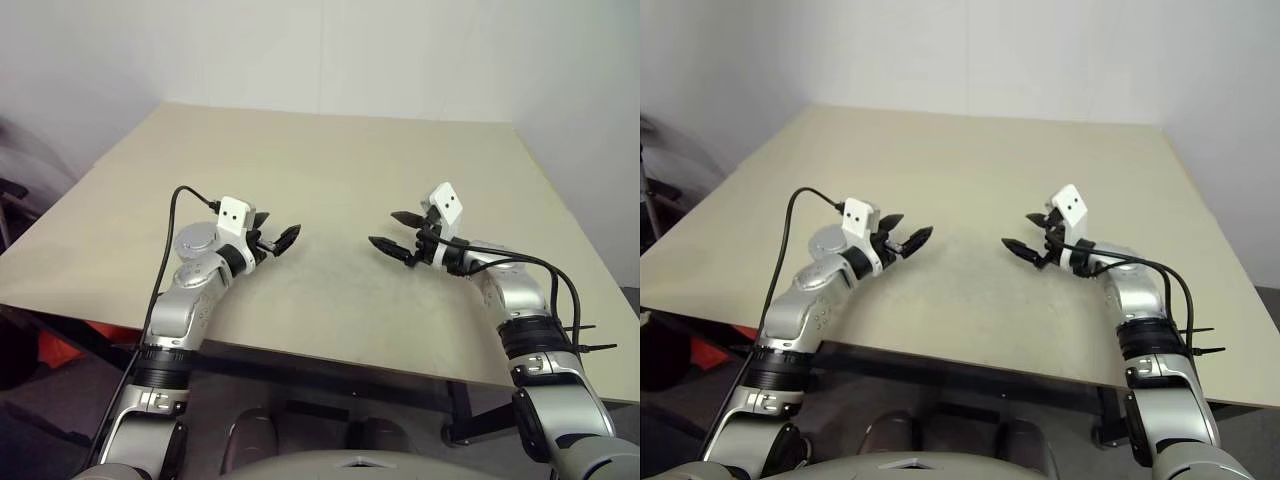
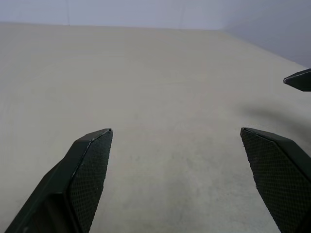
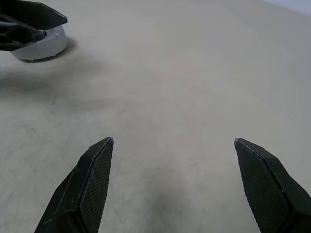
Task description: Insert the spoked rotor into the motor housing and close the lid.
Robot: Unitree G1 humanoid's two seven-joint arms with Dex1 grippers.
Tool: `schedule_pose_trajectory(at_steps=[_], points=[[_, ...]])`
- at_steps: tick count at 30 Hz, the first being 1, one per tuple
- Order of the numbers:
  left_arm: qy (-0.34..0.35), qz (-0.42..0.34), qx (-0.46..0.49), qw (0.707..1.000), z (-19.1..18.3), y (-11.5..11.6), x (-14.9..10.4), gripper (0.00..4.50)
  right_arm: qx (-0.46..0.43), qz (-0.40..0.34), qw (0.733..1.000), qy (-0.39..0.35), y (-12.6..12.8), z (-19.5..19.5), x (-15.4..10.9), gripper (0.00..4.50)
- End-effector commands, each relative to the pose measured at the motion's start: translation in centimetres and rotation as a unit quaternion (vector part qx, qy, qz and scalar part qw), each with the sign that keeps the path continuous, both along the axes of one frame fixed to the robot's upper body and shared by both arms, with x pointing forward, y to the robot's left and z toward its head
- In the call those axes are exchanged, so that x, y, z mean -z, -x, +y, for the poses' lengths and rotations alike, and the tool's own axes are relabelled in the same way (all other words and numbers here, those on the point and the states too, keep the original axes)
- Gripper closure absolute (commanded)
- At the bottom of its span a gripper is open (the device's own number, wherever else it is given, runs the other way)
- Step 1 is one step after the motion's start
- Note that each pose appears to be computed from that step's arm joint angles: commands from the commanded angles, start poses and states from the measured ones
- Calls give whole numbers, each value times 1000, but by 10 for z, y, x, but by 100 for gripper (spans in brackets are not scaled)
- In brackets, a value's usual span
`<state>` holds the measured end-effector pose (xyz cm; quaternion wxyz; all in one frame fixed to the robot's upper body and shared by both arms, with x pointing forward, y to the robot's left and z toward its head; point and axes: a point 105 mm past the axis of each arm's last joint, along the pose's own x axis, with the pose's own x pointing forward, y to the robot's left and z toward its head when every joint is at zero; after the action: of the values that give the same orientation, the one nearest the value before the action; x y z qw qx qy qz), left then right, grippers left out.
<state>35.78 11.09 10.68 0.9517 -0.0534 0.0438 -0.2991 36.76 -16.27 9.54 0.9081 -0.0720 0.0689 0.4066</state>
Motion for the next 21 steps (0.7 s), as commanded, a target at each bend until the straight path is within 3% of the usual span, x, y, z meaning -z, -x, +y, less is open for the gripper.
schedule_pose_trajectory(at_steps=[1,21], points=[[2,-34,-3,999,2,-4,-18,2,5,-35,999,-5,-6,-4,-17,0],[4,-31,-4,999,2,-1,-16,2,-1,-35,999,-7,-7,-2,-17,0]])
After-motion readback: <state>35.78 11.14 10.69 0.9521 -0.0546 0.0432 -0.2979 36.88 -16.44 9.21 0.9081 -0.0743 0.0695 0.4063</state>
